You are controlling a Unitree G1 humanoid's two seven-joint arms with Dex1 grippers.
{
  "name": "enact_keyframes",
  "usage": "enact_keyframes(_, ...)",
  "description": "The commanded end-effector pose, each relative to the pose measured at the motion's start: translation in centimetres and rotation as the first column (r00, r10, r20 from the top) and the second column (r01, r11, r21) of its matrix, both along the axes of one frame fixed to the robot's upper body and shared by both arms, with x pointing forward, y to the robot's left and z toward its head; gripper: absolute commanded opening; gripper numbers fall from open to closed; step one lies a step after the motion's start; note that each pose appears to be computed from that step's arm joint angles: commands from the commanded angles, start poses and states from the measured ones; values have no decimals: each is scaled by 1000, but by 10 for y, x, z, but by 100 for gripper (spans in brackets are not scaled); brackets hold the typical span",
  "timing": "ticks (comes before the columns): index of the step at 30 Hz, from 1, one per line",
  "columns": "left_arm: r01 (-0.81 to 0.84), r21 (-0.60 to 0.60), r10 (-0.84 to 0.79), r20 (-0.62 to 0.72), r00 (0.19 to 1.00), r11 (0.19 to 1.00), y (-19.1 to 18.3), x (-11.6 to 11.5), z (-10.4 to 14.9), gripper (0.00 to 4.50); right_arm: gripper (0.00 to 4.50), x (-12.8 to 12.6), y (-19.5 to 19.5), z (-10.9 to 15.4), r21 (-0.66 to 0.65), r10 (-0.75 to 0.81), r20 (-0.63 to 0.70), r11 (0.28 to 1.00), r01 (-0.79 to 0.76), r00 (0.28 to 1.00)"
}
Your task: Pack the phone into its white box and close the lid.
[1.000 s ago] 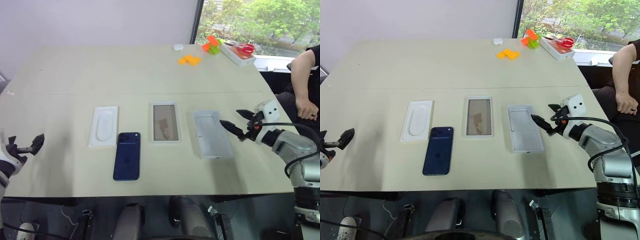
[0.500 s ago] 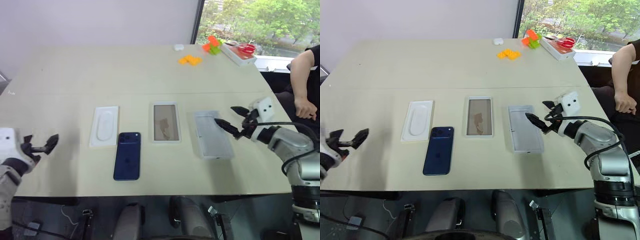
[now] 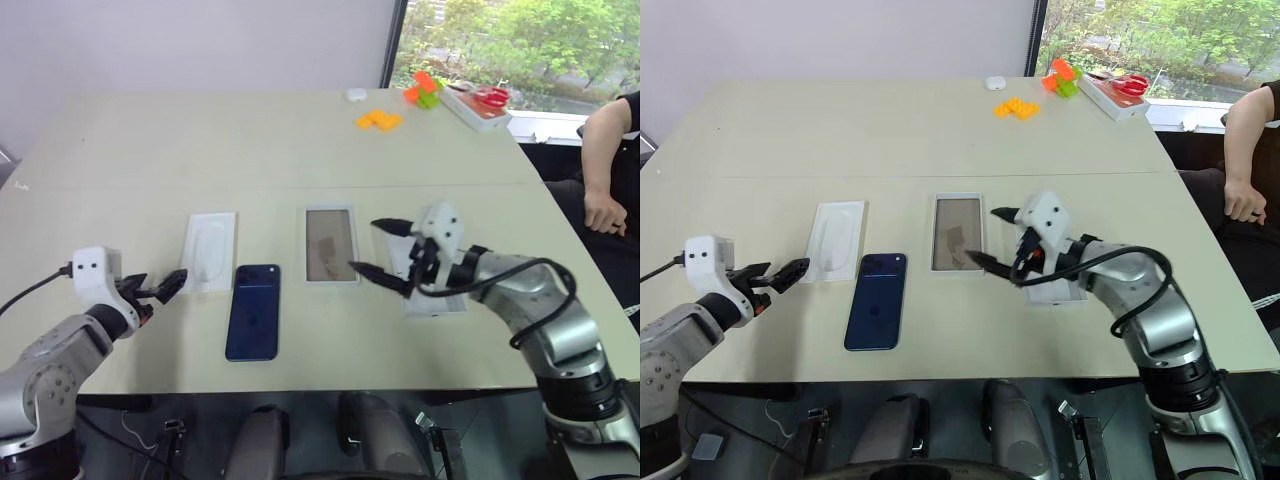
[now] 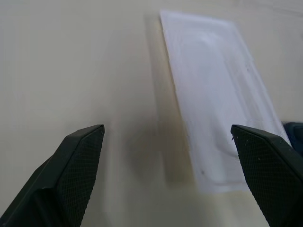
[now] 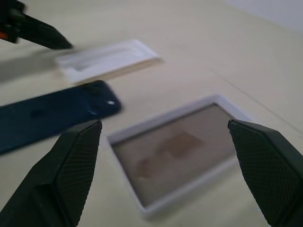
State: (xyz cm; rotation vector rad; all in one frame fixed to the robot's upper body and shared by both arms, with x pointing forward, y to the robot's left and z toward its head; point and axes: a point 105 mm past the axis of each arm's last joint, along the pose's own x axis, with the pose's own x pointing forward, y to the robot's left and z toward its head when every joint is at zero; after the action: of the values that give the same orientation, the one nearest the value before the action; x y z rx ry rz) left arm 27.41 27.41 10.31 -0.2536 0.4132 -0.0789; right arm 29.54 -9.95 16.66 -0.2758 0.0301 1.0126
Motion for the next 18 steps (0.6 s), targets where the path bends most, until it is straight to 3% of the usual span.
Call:
enact_keyframes(1, 29, -109, -36, -66, 997, 994, -12, -2, 3, 450, 446, -12, 16, 8, 13, 62, 36, 998, -63, 997)
enact_keyframes(13, 32, -338, -92, -162, 982, 940, -36, 12, -1, 450, 446, -26, 29, 2, 5, 109, 20, 994, -109, 994)
enact_keyframes(16, 20, -338, -85, -178, 980, 941, -35, 12, -3, 365, 450, -26, 29, 2, 4, 102, 20, 995, -102, 995)
enact_keyframes(18, 16, -348, -85, -184, 979, 938, -35, 11, -4, 269, 450, -27, 29, 1, 4, 100, 19, 995, -100, 995)
